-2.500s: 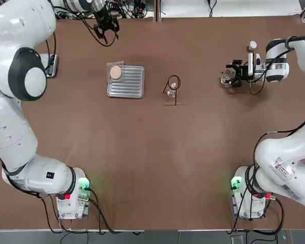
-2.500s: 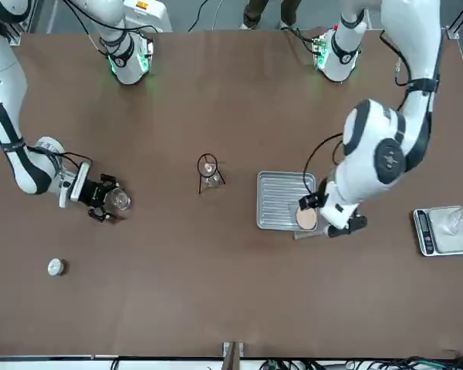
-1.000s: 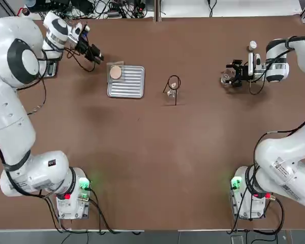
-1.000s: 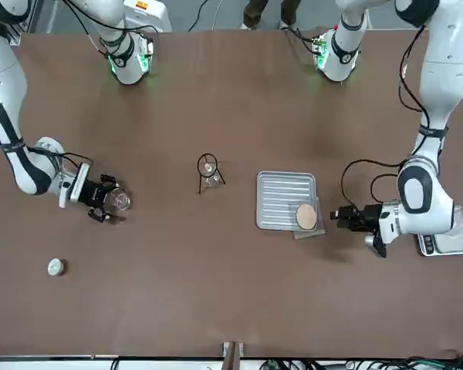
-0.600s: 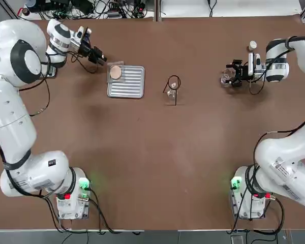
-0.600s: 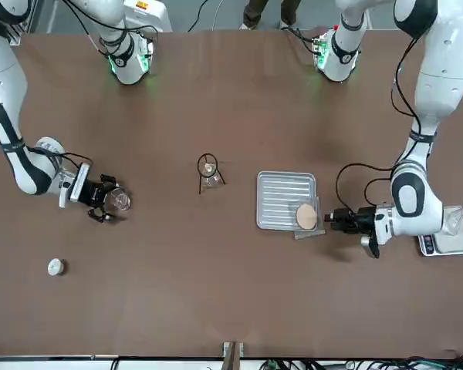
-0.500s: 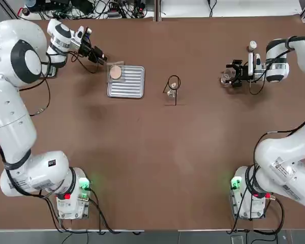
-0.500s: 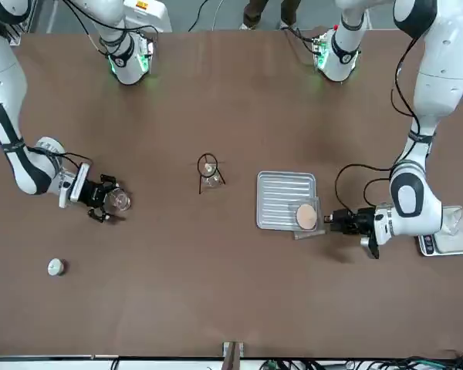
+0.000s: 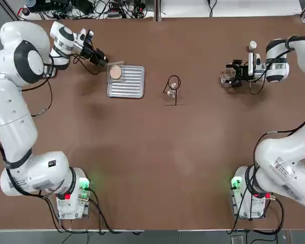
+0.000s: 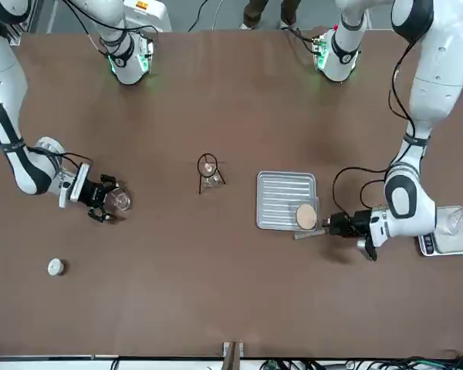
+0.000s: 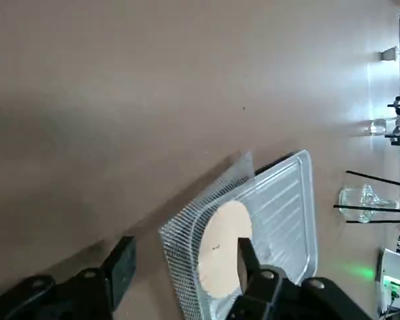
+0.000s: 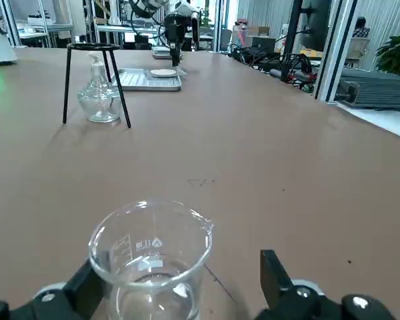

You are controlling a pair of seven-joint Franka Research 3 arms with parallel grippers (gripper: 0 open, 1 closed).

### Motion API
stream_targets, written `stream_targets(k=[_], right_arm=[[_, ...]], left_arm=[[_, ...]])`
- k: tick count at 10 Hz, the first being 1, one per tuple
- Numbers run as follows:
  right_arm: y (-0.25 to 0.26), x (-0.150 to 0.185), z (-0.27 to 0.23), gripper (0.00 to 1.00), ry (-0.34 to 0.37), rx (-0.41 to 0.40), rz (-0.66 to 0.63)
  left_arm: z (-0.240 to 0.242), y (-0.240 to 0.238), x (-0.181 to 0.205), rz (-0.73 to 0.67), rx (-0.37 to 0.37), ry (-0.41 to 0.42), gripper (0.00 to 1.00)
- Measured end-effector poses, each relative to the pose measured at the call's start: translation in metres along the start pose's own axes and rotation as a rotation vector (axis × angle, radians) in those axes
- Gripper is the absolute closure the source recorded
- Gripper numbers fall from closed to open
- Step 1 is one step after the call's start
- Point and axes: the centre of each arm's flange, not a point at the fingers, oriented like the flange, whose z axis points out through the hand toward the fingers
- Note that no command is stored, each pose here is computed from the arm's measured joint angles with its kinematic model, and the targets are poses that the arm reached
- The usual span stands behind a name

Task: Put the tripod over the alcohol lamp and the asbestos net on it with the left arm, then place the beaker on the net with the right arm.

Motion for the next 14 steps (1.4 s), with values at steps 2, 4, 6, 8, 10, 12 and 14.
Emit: stream_targets(k=[2,4,6,8,10,12,14], right_arm=[[0.0,0.0,0.0,0.0,0.0,0.0,0.0],[0.0,0.0,0.0,0.0,0.0,0.0,0.0],[0.0,0.0,0.0,0.0,0.001,0.0,0.0],[0.0,0.0,0.0,0.0,0.001,0.0,0.001],[0.0,0.0,0.0,0.0,0.001,0.0,0.001],[0.0,0.0,0.0,0.0,0.001,-0.001,0.001],[-0.0001,0.0001,0.0,0.01,0.002,0.0,0.001]], left_arm=[[0.0092,0.0033,0.0018,0.007,0.011,-0.002,0.33],[0.0114,0.0019,0.0011,0.005,0.011,-0.003,0.35],[0.0117,0.0021,0.0012,0.005,0.011,-0.004,0.43],[0.0114,0.0021,0.0015,0.006,0.012,-0.003,0.63],[0.0104,0.0023,0.0024,0.007,0.013,0.0,0.75],[0.0094,0.0021,0.0029,0.007,0.013,0.002,0.85],[0.0077,0.0025,0.0044,0.008,0.015,0.006,0.97]])
